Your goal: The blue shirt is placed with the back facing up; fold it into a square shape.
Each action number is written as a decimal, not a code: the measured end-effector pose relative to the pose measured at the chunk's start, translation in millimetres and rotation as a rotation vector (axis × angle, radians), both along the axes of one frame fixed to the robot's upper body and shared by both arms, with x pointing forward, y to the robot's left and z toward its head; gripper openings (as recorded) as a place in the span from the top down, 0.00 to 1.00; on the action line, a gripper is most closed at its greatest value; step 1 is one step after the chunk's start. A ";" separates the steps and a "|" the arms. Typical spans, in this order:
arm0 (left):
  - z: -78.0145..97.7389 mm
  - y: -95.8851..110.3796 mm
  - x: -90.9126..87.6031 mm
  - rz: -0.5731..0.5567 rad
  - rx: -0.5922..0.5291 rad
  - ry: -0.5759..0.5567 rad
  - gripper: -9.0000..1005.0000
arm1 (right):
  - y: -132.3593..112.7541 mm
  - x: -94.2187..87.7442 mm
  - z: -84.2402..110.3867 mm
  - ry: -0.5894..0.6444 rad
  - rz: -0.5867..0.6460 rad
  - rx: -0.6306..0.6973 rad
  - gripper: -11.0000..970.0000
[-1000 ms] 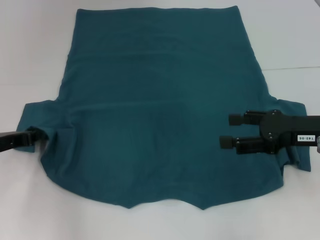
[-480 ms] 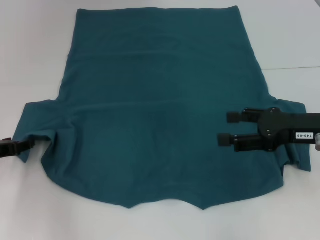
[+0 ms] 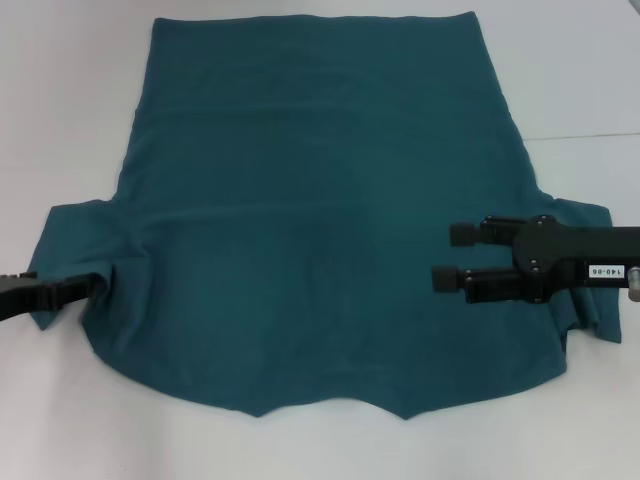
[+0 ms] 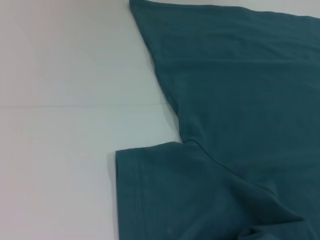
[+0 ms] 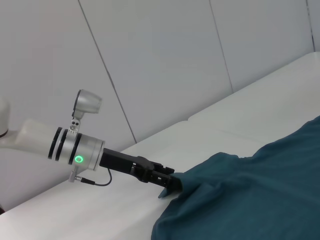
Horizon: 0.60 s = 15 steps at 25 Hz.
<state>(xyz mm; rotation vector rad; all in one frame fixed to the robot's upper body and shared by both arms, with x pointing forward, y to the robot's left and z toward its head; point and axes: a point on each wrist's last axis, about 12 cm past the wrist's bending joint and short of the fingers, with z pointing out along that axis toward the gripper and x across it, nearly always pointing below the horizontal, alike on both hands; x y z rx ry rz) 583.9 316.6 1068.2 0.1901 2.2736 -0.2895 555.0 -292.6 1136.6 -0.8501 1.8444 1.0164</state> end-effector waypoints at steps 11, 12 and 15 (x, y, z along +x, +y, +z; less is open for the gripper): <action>-5.2 4.1 1.6 0.023 0.059 -0.007 0.22 | 0.4 0.3 -0.9 0.002 -0.004 0.001 0.04; -5.2 4.5 1.8 0.025 0.062 -0.009 0.24 | 0.7 0.6 -0.8 0.002 -0.003 0.001 0.04; -5.2 3.3 2.6 0.021 0.065 -0.010 0.34 | 0.9 1.0 -0.9 0.002 -0.006 0.001 0.04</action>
